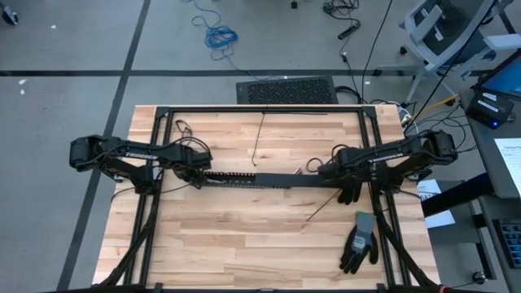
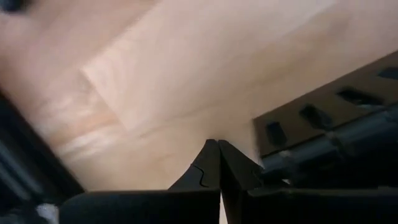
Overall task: Ziptie cables
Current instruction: Close the black cable duct cover
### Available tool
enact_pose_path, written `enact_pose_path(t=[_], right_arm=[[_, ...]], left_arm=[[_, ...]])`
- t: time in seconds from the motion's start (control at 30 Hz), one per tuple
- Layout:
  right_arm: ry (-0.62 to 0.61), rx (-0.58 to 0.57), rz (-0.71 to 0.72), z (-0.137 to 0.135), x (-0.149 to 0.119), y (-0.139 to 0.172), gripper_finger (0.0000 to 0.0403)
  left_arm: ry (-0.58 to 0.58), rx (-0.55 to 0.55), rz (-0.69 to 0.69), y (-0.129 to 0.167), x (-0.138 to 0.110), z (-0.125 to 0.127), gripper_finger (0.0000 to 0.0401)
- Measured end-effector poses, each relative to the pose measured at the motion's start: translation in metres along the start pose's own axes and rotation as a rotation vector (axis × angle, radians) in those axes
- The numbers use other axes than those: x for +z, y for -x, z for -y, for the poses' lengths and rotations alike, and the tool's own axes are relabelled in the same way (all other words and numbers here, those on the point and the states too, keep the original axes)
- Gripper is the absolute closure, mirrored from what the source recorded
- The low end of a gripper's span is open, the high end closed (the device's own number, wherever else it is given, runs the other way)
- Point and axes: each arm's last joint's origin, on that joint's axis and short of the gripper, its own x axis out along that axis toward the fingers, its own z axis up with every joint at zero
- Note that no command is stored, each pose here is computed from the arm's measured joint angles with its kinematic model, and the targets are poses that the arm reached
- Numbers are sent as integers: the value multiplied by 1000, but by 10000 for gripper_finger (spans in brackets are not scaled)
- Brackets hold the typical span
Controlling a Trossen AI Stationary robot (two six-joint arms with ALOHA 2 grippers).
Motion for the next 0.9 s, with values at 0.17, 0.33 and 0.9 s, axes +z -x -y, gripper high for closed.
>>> enact_pose_path(t=[0.17,0.33,0.9], right_arm=[[15,-80,-1,8,1,0,403],[-44,7,-27,-3,-5,-11,403],[-64,69,-83,-10,-9,-12,403]], left_arm=[[-21,56,2,0,-2,-3,401],[-21,65,-2,0,-2,-4,401],[-25,88,8,0,-2,-5,401]])
